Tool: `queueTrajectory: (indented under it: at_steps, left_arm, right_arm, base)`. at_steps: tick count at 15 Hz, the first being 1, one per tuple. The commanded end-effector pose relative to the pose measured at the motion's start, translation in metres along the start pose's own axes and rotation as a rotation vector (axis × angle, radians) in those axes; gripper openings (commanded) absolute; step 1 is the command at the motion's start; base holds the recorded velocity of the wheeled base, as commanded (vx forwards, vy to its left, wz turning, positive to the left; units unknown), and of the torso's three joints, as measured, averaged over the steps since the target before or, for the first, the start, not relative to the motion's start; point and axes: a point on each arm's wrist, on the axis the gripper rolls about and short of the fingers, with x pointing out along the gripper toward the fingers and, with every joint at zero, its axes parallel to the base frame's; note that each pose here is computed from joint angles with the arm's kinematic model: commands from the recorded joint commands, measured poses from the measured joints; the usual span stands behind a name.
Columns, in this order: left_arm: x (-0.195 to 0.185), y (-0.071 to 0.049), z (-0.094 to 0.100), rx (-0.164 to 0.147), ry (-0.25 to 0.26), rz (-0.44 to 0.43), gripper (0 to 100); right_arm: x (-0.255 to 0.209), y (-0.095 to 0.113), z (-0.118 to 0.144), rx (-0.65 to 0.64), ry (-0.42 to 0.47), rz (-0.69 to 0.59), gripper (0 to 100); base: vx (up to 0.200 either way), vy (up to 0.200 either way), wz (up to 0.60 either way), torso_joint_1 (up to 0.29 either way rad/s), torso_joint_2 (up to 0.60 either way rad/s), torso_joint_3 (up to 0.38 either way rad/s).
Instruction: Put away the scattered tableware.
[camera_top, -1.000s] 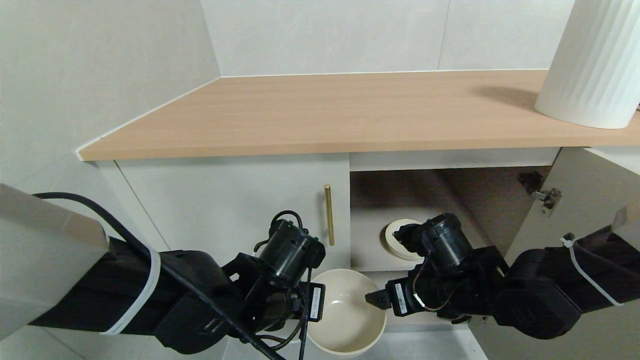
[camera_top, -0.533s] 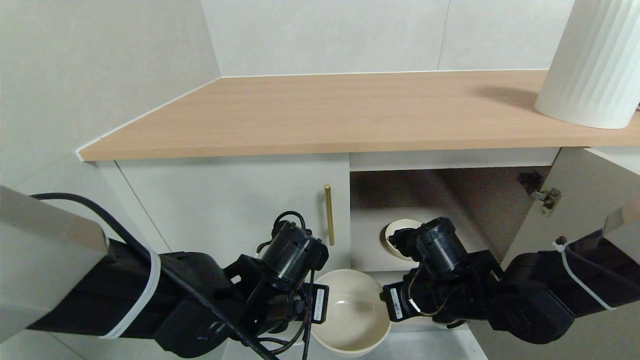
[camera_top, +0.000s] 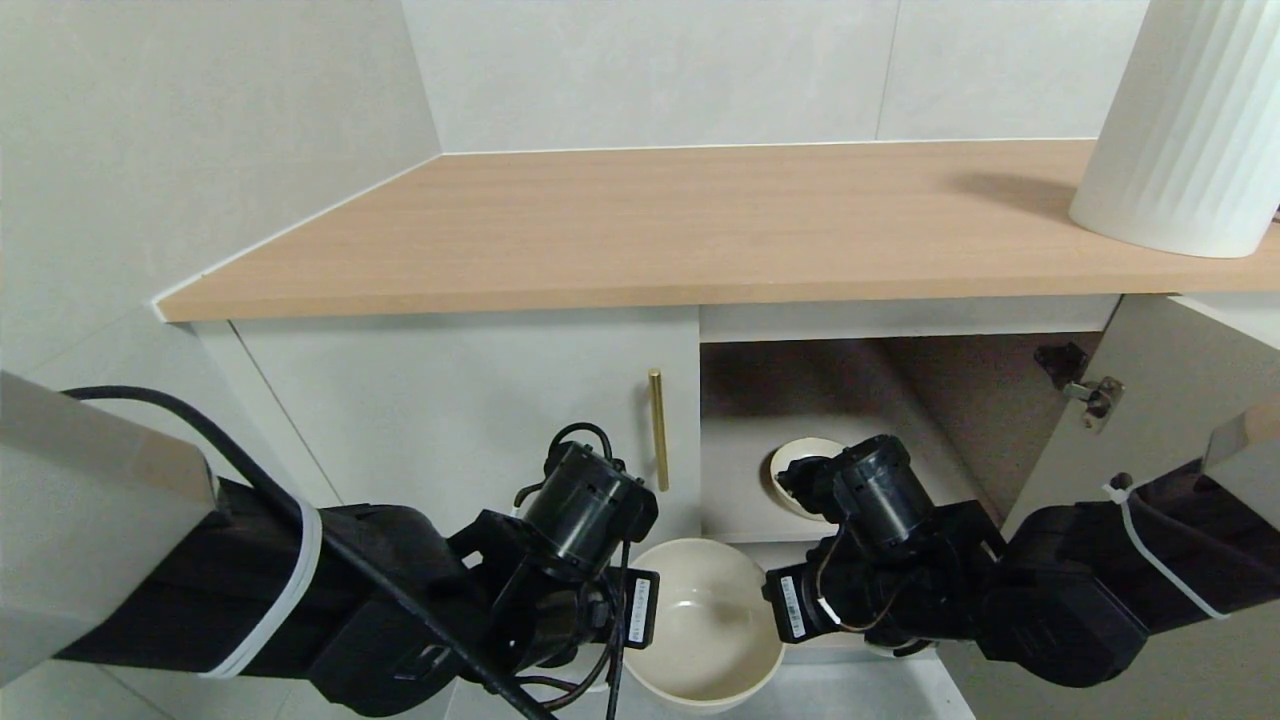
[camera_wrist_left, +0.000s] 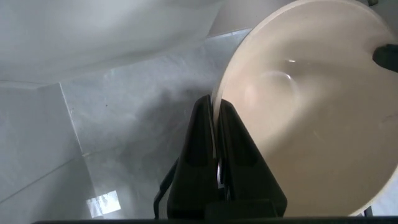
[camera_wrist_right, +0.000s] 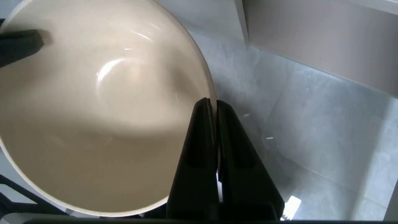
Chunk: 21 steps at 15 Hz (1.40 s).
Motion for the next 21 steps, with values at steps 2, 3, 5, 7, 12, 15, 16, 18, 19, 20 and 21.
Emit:
queueTrajectory:
  at_steps: [2,3,5,7,12,15,16,18,19,20,21]
  left_arm:
    - [0.000,0.000,0.000,0.001,0.002,0.003,0]
    - [0.000,0.000,0.000,0.002,0.002,0.003,100]
    - [0.000,0.000,-0.001,0.003,0.003,0.004,100]
    - [0.000,0.000,0.000,0.002,0.001,0.002,100]
    - [-0.003,0.000,0.001,-0.002,-0.008,-0.001,100]
    - [-0.003,0.000,0.001,-0.004,-0.009,-0.001,100]
    - [-0.004,0.000,0.002,-0.005,-0.012,-0.003,100]
    - [-0.004,0.000,0.002,-0.007,-0.013,-0.003,100]
    - [-0.004,0.000,0.002,-0.006,-0.012,-0.003,100]
    - [-0.003,0.000,0.002,-0.006,-0.011,-0.002,100]
    - [-0.002,0.000,0.001,-0.005,-0.008,-0.001,100]
  right_arm:
    - [0.000,0.000,0.000,0.000,0.001,-0.002,0]
    - [0.000,0.000,0.000,0.000,0.001,-0.003,0]
    - [0.000,0.000,0.000,0.000,0.000,-0.001,0]
    - [0.000,0.000,0.000,0.000,-0.001,-0.002,0]
    - [0.007,-0.004,-0.004,-0.010,0.011,-0.063,0]
    - [0.019,-0.012,-0.006,-0.024,0.040,-0.154,0]
    - [0.018,-0.017,-0.003,-0.011,0.053,-0.172,0]
    - [0.016,-0.028,0.005,0.020,0.029,-0.201,0]
    - [0.014,-0.038,0.014,0.045,-0.001,-0.231,0]
    - [0.011,-0.047,0.022,0.067,-0.031,-0.249,0]
    - [0.007,-0.053,0.030,0.092,-0.060,-0.259,0]
  base:
    - [0.000,0.000,0.00,0.000,0.00,0.000]
    - [0.000,0.000,0.00,0.000,0.00,0.000]
    - [0.000,0.000,0.00,0.000,0.00,0.000]
    - [0.000,0.000,0.00,0.000,0.00,0.000]
    - [0.000,0.000,0.00,0.000,0.00,0.000]
    - [0.000,0.000,0.00,0.000,0.00,0.000]
    - [0.000,0.000,0.00,0.000,0.00,0.000]
    - [0.000,0.000,0.00,0.000,0.00,0.000]
    - [0.000,0.000,0.00,0.000,0.00,0.000]
    - [0.000,0.000,0.00,0.000,0.00,0.000]
    - [0.000,0.000,0.00,0.000,0.00,0.000]
